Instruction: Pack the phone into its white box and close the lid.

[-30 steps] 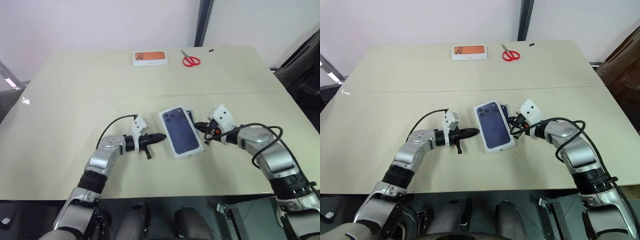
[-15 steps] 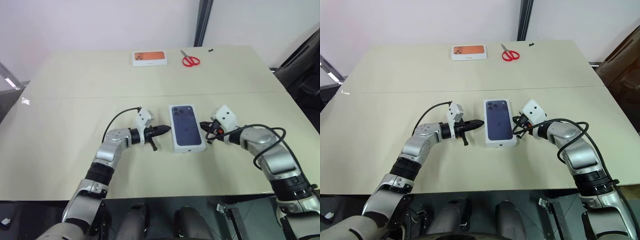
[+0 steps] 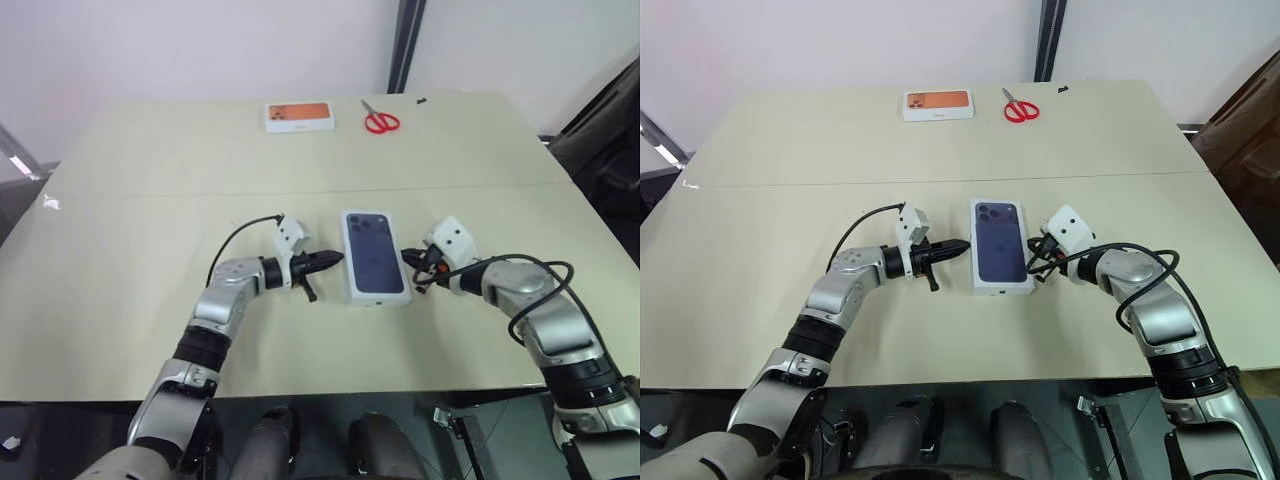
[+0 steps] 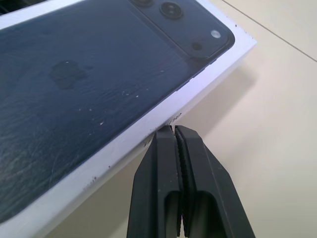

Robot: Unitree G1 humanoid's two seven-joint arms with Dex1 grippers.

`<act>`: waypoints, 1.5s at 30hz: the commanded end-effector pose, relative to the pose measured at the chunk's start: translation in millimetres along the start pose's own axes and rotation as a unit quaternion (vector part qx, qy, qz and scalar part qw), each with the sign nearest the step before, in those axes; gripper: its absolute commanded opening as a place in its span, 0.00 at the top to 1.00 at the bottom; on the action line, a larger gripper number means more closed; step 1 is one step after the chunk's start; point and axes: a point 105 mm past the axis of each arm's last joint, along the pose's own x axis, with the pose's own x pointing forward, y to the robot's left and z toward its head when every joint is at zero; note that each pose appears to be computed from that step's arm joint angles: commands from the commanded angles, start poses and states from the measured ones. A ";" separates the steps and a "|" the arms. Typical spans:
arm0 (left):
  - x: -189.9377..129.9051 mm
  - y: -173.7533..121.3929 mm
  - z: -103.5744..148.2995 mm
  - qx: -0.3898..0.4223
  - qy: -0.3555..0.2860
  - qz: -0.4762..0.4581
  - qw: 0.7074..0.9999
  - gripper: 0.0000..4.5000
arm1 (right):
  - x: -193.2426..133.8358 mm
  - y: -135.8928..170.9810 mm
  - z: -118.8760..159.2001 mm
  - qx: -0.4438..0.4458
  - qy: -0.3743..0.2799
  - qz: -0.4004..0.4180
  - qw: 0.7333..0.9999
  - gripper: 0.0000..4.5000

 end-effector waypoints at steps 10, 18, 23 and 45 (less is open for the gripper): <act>-4.6 0.7 1.9 -0.001 -0.005 0.004 1.000 1.00 | -3.8 4.1 7.7 -0.034 -0.005 0.009 0.999 0.98; -9.3 27.3 42.0 -0.026 -0.086 0.057 0.994 1.00 | -12.5 -40.4 32.1 -0.044 -0.046 -0.073 0.995 0.98; 8.8 29.0 81.3 -0.044 -0.147 0.043 0.987 1.00 | -2.5 -36.4 60.0 -0.036 -0.098 -0.059 0.993 0.98; 19.2 16.9 -12.4 -0.072 0.044 0.029 0.996 1.00 | 3.7 3.0 9.9 -0.012 -0.009 0.020 1.000 0.98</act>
